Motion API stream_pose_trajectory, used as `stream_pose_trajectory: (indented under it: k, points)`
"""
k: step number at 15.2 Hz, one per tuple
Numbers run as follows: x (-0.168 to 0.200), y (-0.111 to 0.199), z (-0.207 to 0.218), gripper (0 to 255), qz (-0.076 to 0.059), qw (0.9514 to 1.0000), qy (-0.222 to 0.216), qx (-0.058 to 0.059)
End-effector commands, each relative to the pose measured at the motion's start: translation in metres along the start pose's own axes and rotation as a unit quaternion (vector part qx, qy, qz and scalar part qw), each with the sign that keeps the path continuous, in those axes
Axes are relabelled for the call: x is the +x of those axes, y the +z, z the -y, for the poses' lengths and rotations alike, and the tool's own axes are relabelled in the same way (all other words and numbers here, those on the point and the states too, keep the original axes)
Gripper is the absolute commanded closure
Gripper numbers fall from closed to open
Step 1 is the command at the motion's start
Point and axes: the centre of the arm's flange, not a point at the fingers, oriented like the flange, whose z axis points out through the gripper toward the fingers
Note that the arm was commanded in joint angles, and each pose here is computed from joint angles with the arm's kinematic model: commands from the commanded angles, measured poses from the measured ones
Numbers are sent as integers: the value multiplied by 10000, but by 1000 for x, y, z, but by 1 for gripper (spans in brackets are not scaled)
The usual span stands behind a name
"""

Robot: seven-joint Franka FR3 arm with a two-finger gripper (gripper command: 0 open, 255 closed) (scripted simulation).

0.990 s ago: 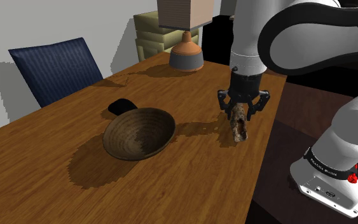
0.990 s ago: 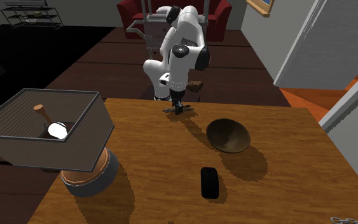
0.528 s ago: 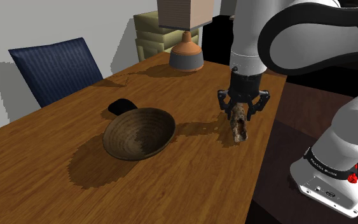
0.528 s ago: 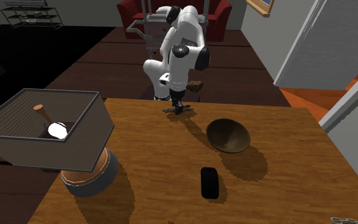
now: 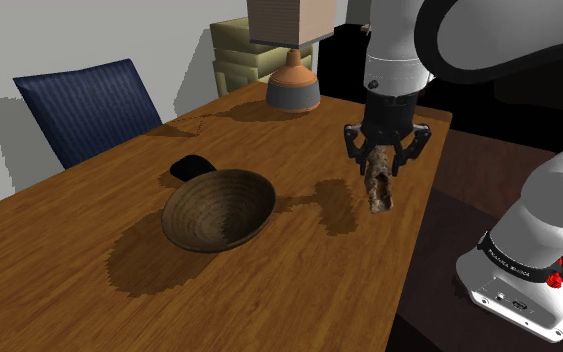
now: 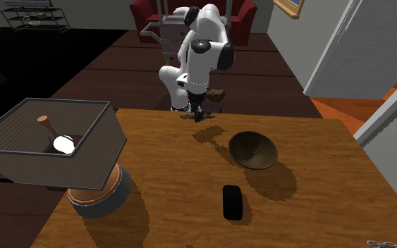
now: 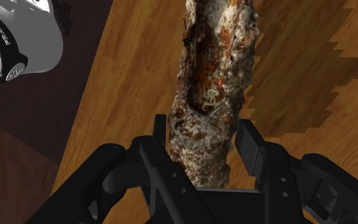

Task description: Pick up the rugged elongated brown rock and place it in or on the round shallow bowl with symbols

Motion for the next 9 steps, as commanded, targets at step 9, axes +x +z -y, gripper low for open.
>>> stream_pose_trajectory:
  k: [9]
  points:
    - [3, -53, -7, 255, 0, 10000, 1, -1]
